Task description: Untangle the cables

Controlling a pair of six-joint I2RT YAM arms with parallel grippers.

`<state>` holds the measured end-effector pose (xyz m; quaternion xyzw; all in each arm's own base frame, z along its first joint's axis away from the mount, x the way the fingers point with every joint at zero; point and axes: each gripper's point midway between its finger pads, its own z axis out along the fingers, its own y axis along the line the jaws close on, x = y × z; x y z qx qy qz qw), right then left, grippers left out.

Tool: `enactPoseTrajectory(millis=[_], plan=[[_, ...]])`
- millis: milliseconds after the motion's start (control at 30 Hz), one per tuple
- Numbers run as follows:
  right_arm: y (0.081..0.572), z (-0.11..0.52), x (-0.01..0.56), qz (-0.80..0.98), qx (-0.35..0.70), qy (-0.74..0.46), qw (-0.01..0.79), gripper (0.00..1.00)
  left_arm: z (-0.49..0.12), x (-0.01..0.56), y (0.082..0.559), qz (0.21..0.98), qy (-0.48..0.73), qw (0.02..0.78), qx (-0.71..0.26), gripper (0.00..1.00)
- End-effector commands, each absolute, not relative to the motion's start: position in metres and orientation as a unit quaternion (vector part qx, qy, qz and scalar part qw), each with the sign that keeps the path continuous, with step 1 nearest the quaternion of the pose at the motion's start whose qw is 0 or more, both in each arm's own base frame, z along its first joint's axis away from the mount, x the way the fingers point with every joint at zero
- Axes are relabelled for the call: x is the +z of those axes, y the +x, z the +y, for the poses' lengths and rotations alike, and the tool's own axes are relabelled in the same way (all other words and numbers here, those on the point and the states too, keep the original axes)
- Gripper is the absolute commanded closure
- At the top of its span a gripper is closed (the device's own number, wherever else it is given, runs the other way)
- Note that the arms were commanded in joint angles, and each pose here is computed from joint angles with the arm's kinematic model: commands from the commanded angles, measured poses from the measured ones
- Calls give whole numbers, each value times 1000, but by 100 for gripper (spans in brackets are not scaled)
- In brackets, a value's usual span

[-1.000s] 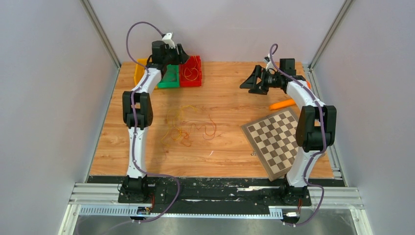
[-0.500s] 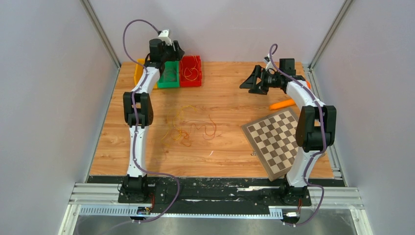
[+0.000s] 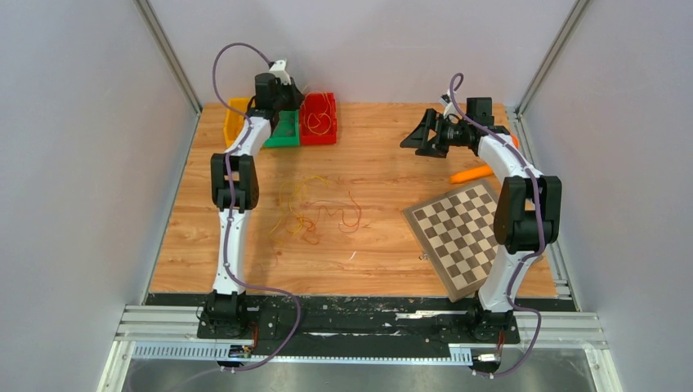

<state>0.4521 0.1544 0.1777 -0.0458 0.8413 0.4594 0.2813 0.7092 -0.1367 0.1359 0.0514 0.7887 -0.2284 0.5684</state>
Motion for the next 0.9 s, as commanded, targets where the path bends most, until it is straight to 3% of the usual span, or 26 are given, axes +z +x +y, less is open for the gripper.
enactPoseTrajectory(millis=[0,267,700,767,800,867], plan=[[460,152,184,836,458,-54,297,3,-160,194,695,755,79,602,-247,99],[458,151,184,837,458,-52,295,3,-194,156,659,805,32,525,-273,100],[456,151,187,836,458,-52,297,3,-201,99,640,871,-43,443,-208,99],[456,152,188,835,459,-53,298,3,-206,110,639,866,-24,450,-219,77],[456,152,189,835,460,-53,298,3,-207,118,640,861,-14,459,-220,60],[457,152,190,834,461,-55,299,3,-209,143,640,846,4,483,-226,40]])
